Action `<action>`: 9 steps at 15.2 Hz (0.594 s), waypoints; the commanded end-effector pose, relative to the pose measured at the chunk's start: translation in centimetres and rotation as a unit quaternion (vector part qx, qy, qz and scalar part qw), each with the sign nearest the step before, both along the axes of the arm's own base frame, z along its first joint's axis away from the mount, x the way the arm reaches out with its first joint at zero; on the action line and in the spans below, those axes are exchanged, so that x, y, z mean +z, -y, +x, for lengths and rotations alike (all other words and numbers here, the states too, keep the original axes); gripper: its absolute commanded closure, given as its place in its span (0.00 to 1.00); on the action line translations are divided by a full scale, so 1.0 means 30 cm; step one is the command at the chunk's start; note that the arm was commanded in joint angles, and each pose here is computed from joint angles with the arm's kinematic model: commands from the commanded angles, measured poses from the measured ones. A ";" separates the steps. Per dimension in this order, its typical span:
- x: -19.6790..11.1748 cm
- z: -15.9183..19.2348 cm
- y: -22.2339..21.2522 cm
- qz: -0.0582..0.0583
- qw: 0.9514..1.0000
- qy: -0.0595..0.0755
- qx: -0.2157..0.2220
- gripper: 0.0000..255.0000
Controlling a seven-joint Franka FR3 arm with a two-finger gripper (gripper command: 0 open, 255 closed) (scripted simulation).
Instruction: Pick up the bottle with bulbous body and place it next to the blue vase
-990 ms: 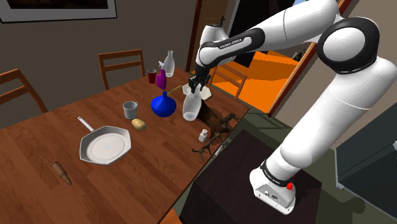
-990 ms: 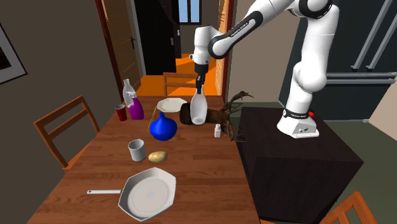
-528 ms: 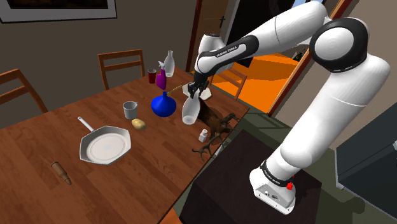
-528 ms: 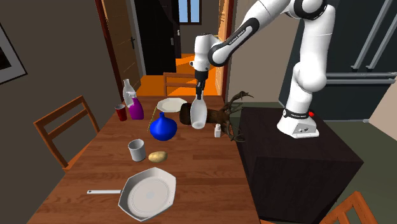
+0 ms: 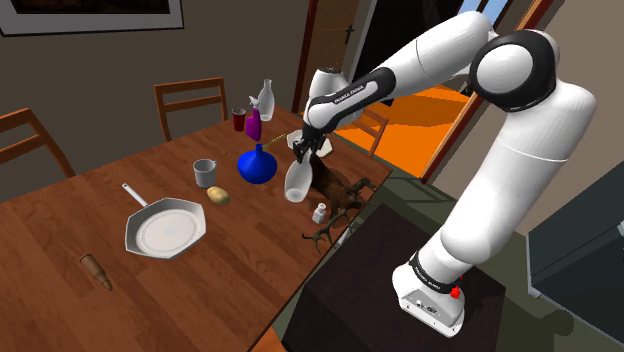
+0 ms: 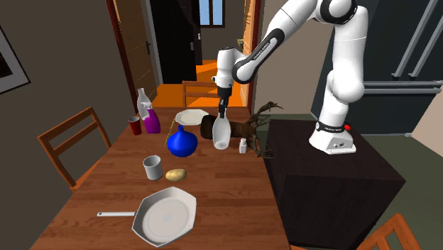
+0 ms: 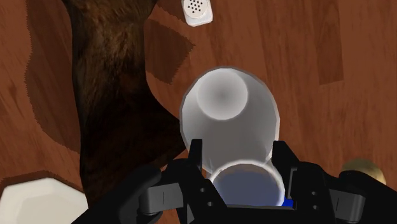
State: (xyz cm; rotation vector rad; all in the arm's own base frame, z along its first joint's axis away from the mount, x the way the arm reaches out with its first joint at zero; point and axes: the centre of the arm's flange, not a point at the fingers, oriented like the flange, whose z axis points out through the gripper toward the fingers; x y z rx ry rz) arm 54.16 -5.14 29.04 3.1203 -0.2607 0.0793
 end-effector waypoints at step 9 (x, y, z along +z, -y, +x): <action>-0.152 0.000 0.000 0.000 1.000 0.000 0.000 1.00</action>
